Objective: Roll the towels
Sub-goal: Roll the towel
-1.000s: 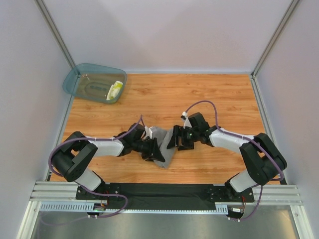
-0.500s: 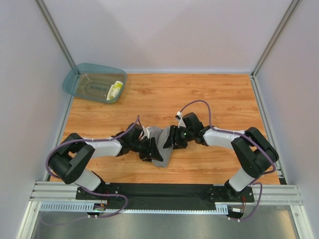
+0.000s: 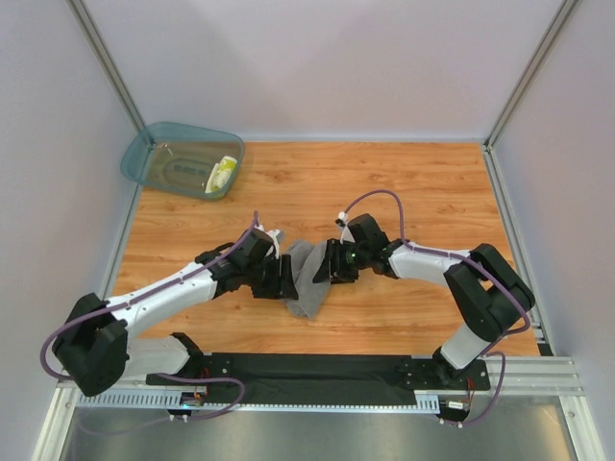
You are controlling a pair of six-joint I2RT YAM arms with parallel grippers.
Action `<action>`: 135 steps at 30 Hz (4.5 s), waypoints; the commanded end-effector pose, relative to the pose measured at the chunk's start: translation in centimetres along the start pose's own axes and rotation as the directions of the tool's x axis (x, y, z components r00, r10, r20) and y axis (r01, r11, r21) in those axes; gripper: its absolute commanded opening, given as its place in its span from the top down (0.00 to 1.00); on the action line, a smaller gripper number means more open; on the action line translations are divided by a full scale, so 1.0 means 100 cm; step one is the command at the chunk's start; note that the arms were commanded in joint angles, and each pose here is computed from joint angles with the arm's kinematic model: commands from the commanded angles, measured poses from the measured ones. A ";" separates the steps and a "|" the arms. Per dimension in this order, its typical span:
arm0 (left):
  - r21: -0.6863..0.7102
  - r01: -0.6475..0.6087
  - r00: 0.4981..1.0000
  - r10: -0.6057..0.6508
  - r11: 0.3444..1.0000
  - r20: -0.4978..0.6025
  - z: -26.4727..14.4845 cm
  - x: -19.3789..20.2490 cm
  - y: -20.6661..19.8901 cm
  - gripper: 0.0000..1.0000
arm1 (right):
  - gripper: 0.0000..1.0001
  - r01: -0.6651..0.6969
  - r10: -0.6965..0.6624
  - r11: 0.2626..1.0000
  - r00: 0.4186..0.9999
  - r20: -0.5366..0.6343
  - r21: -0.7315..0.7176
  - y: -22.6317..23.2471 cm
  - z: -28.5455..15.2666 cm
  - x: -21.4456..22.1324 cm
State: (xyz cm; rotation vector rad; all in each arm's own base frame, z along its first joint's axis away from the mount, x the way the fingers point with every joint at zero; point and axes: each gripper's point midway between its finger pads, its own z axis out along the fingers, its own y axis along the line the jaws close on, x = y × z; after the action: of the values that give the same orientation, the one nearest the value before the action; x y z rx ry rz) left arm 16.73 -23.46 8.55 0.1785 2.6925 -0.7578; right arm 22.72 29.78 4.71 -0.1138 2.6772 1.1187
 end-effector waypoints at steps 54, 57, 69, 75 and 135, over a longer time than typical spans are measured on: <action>-0.529 -0.531 0.835 0.515 0.663 -0.192 0.079 0.030 0.026 0.73 | 0.52 0.065 -0.055 0.996 0.990 -0.133 0.068 -0.001 0.019 0.018; -0.492 -0.535 0.838 0.506 0.687 -0.205 0.073 0.037 0.023 0.76 | 0.47 0.075 -0.062 0.993 0.989 -0.133 0.093 -0.001 0.015 0.013; -0.329 -0.459 0.887 0.405 0.826 -0.219 0.031 0.057 -0.013 0.81 | 0.32 0.122 -0.096 0.969 0.987 -0.125 0.216 -0.013 -0.014 -0.024; -0.269 -0.433 0.894 0.369 0.860 -0.255 0.019 0.071 -0.019 0.81 | 0.30 0.078 -0.055 0.958 0.994 -0.091 0.277 -0.038 -0.033 -0.043; 0.443 0.479 0.864 -0.317 0.758 -0.392 0.052 0.017 -0.025 0.79 | 0.18 -0.018 0.037 0.994 0.985 0.169 -0.109 -0.002 -0.030 -0.012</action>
State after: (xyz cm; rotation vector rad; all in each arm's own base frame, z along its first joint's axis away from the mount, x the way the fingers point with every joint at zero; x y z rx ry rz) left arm 15.92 -28.66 5.94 -0.1419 2.7392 -1.7499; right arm 22.33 26.36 6.43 0.0116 2.5505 1.1840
